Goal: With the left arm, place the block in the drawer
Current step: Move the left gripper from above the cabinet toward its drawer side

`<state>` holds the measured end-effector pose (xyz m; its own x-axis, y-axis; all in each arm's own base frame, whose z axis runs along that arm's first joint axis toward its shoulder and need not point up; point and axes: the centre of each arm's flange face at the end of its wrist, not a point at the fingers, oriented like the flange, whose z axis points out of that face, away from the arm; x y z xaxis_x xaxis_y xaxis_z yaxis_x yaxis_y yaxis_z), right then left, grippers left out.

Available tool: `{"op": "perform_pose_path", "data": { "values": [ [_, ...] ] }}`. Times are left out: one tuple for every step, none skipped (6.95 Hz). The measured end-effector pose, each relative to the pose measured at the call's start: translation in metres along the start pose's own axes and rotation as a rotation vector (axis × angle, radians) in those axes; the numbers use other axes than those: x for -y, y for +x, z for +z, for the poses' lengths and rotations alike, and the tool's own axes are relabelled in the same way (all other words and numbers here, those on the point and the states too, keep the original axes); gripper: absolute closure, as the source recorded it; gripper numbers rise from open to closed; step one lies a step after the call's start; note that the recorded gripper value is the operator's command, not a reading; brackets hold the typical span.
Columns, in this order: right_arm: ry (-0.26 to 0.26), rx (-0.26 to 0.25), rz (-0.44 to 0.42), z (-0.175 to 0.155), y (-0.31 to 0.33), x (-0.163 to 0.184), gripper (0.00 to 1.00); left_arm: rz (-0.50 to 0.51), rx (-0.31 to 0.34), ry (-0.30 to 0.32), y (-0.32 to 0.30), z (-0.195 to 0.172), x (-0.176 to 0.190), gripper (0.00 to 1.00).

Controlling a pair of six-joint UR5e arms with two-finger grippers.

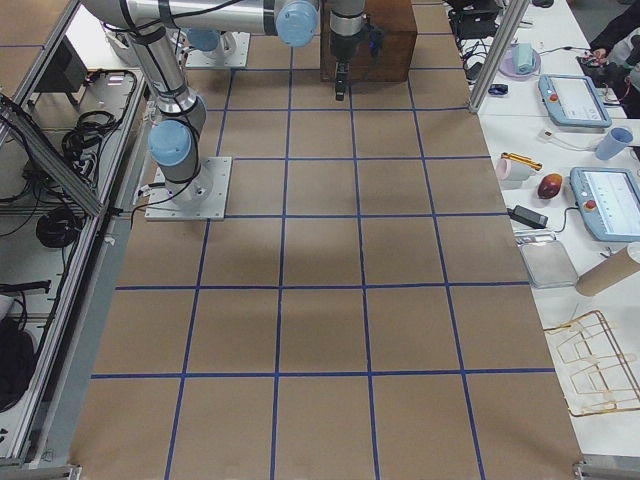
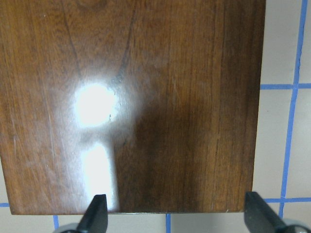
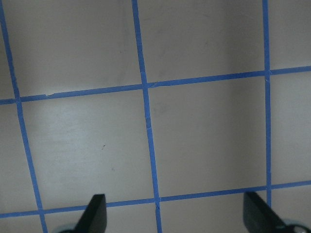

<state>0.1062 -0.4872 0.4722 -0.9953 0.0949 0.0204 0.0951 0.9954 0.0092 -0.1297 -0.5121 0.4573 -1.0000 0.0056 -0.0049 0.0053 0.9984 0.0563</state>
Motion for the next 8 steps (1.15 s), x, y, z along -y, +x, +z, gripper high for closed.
{"op": "perform_pose_path", "data": {
  "values": [
    [0.000,0.000,0.000,0.000,0.000,0.000,0.00,-0.001,0.001,0.001,0.000,-0.001,0.000,0.00],
    [0.000,0.000,0.000,0.000,0.000,0.000,0.00,-0.001,0.002,0.003,-0.001,-0.002,0.000,0.00],
    [0.000,0.000,0.000,0.000,0.000,0.000,0.00,-0.002,0.005,0.008,-0.001,-0.004,-0.001,0.00],
    [0.000,0.000,0.000,0.000,0.000,0.000,0.00,-0.002,0.008,0.013,-0.002,-0.008,-0.003,0.00],
    [0.000,0.000,0.000,0.000,0.000,0.000,0.00,-0.005,0.009,0.017,-0.004,-0.010,-0.005,0.00],
    [0.000,0.000,0.000,0.000,0.000,0.000,0.00,-0.011,0.011,0.020,-0.006,-0.012,-0.004,0.00],
    [0.000,0.000,0.000,0.000,0.000,0.000,0.00,-0.017,0.013,0.023,-0.010,-0.013,-0.003,0.00],
    [0.000,0.000,0.000,0.000,0.000,0.000,0.00,-0.034,0.014,0.026,-0.019,-0.013,-0.001,0.00]
  ]
}}
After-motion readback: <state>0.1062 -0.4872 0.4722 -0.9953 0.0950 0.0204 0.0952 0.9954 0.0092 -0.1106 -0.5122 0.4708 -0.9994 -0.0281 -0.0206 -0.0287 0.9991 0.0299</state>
